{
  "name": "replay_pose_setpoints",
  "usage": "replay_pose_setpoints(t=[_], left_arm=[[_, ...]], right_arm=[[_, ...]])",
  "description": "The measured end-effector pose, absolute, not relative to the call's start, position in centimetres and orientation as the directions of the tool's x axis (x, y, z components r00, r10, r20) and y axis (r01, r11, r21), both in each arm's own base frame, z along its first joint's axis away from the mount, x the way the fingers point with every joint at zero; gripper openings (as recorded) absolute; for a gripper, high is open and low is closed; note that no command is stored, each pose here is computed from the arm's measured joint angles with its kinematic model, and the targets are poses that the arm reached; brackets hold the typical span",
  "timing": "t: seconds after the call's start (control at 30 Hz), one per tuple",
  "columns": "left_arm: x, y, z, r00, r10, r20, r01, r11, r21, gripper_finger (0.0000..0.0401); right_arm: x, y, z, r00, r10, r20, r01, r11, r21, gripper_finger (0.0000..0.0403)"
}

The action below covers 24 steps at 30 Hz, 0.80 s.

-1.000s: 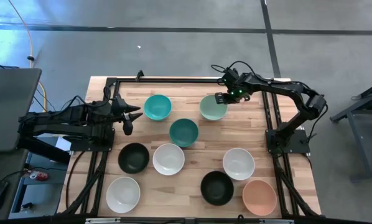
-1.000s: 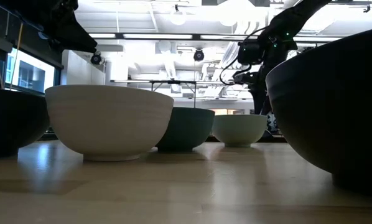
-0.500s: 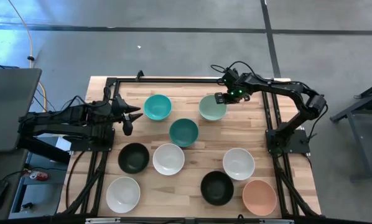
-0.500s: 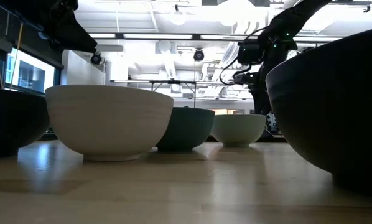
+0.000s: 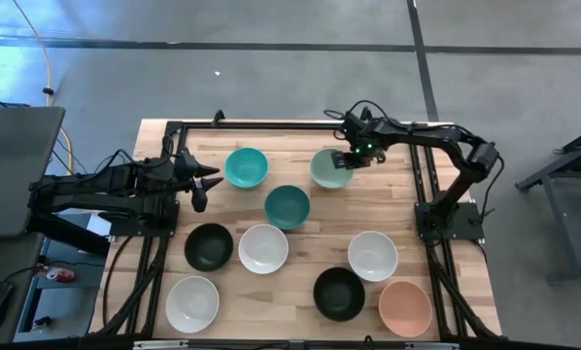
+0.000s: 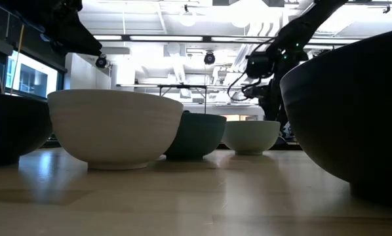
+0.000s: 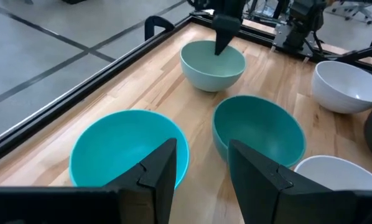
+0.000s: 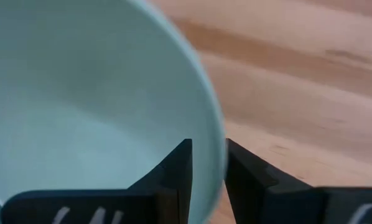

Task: Nest bowls inside each other
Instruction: Stack the green bowl on the green bowl

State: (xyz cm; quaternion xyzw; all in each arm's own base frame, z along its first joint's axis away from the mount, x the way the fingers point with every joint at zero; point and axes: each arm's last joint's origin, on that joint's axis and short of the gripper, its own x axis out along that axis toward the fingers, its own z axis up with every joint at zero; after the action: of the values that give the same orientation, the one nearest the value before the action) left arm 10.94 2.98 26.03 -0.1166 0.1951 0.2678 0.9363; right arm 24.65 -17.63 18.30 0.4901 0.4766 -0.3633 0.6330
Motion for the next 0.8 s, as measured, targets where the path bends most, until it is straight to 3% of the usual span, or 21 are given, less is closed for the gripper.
replay_pose_setpoints(t=[0.57,0.8], left_arm=[[10.8,2.9,25.7,0.768,0.446,-0.460,-0.548,0.829,-0.111,0.0131],[10.8,2.9,25.7,0.768,0.446,-0.460,-0.548,0.829,-0.111,0.0131]], right_arm=[[24.9,-17.7,18.2,0.325,0.057,-0.944,0.905,0.270,0.328,0.0078],[25.2,-18.1,20.3,0.286,0.031,-0.958,0.906,0.316,0.281,0.0078]])
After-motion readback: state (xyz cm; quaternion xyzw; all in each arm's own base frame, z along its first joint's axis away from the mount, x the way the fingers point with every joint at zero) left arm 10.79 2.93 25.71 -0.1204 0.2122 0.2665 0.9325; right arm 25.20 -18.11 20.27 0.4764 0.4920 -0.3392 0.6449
